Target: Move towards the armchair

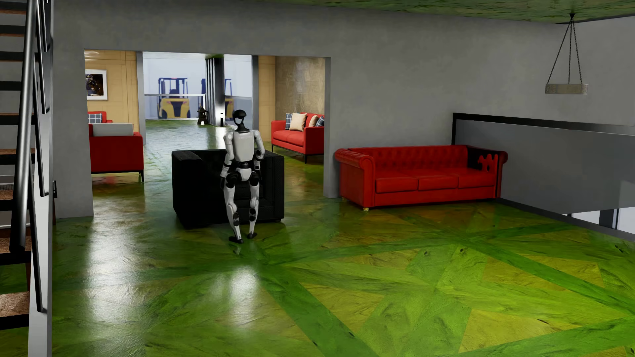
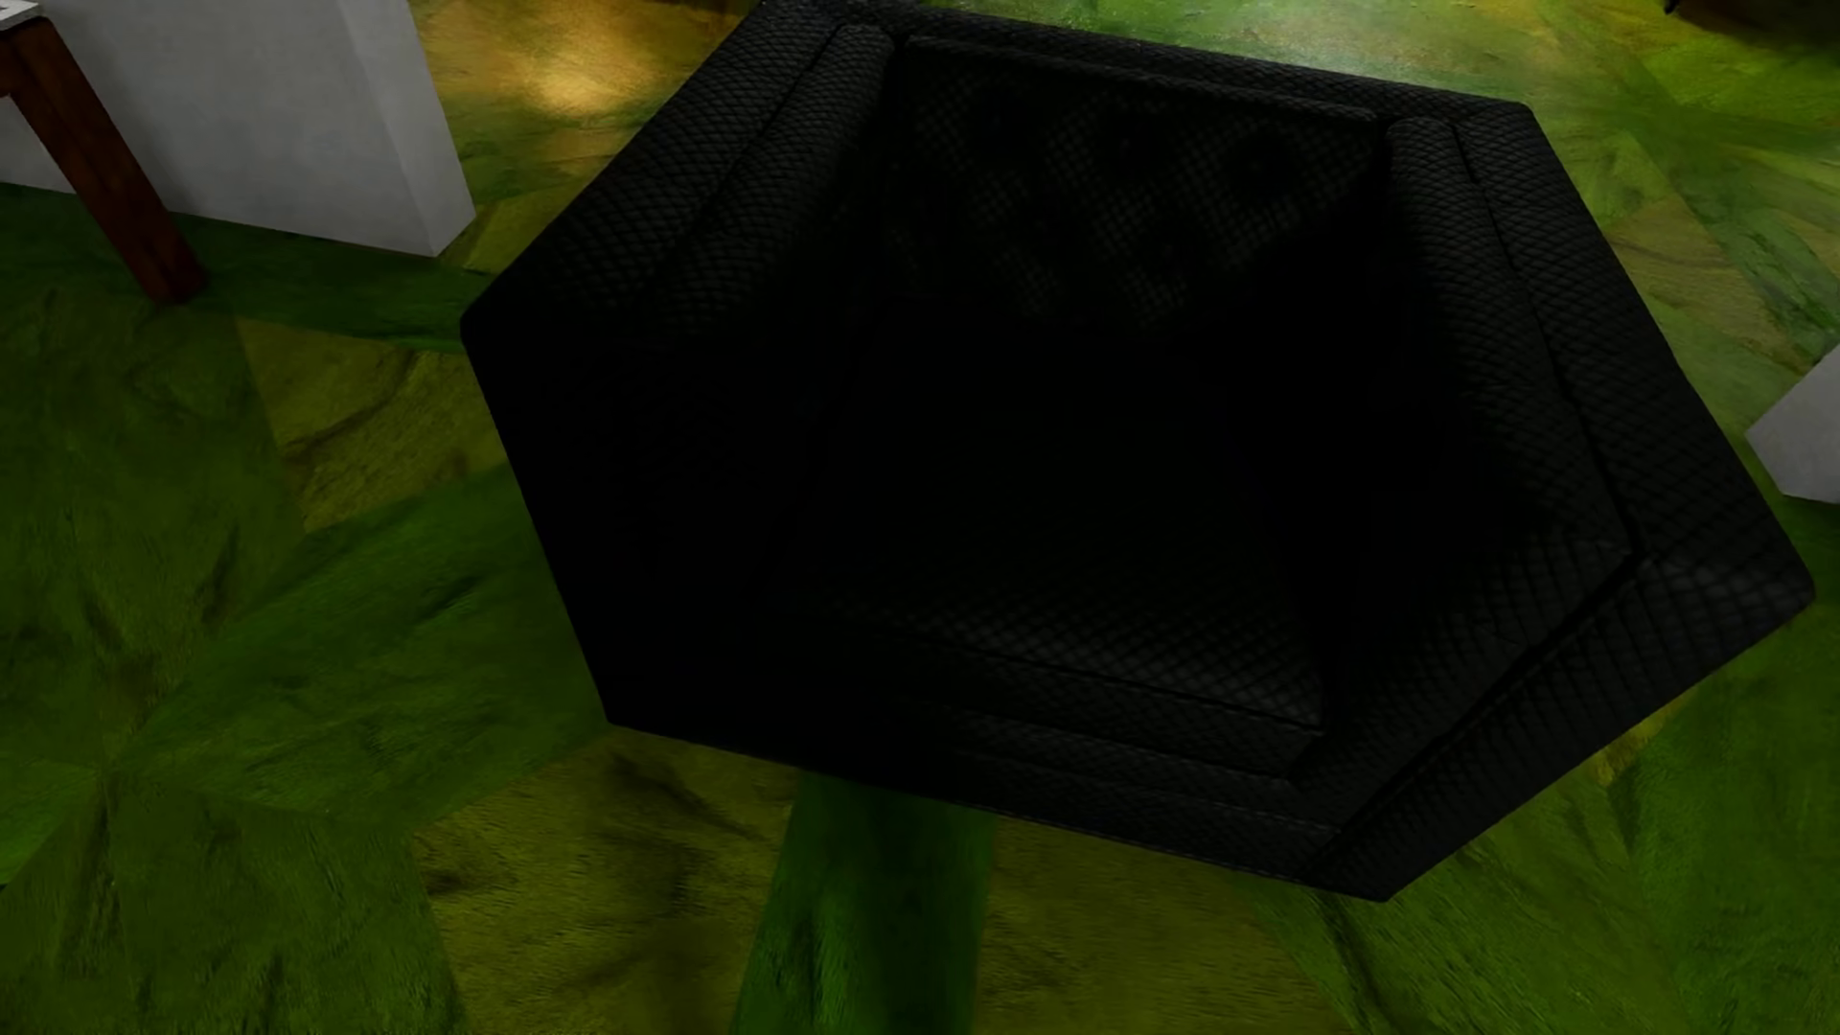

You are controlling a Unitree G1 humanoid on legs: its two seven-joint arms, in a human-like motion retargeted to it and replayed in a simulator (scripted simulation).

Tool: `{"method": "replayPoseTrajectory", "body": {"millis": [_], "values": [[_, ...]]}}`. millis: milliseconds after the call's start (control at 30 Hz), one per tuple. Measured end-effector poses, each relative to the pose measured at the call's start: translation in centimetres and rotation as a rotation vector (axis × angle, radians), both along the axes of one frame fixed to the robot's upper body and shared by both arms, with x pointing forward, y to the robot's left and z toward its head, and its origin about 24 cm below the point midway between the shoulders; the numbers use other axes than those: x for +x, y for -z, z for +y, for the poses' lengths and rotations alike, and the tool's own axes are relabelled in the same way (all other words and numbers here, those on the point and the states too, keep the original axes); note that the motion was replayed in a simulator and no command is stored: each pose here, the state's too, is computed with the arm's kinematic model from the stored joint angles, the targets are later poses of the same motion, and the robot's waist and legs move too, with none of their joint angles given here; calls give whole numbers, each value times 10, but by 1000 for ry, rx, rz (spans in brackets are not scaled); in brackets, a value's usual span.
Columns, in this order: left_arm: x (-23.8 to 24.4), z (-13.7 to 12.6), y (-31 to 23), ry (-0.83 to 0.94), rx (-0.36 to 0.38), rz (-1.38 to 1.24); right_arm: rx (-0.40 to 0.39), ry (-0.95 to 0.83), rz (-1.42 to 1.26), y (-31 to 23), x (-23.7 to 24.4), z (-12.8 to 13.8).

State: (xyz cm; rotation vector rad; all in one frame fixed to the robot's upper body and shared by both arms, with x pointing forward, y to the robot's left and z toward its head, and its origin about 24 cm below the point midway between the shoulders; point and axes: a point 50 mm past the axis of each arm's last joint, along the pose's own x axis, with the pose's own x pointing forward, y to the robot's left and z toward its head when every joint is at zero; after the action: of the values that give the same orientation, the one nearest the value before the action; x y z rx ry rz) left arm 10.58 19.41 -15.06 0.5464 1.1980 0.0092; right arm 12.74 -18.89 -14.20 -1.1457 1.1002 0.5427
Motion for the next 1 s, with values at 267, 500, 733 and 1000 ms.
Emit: {"method": "replayPoseTrajectory", "body": {"millis": [267, 500, 733, 1000], "values": [[9, 5, -6, -18, 27, -67, 84, 26, -360, -44, 80, 14], [-27, 20, 4, -43, 50, 81, 83, 73, -66, -6, 29, 13], [-35, 15, 5, -95, 30, 70, -26, 196, 138, 17, -47, -13], [-6, 1, 2, 78, 27, 17, 43, 219, 93, 15, -42, 1]]}}
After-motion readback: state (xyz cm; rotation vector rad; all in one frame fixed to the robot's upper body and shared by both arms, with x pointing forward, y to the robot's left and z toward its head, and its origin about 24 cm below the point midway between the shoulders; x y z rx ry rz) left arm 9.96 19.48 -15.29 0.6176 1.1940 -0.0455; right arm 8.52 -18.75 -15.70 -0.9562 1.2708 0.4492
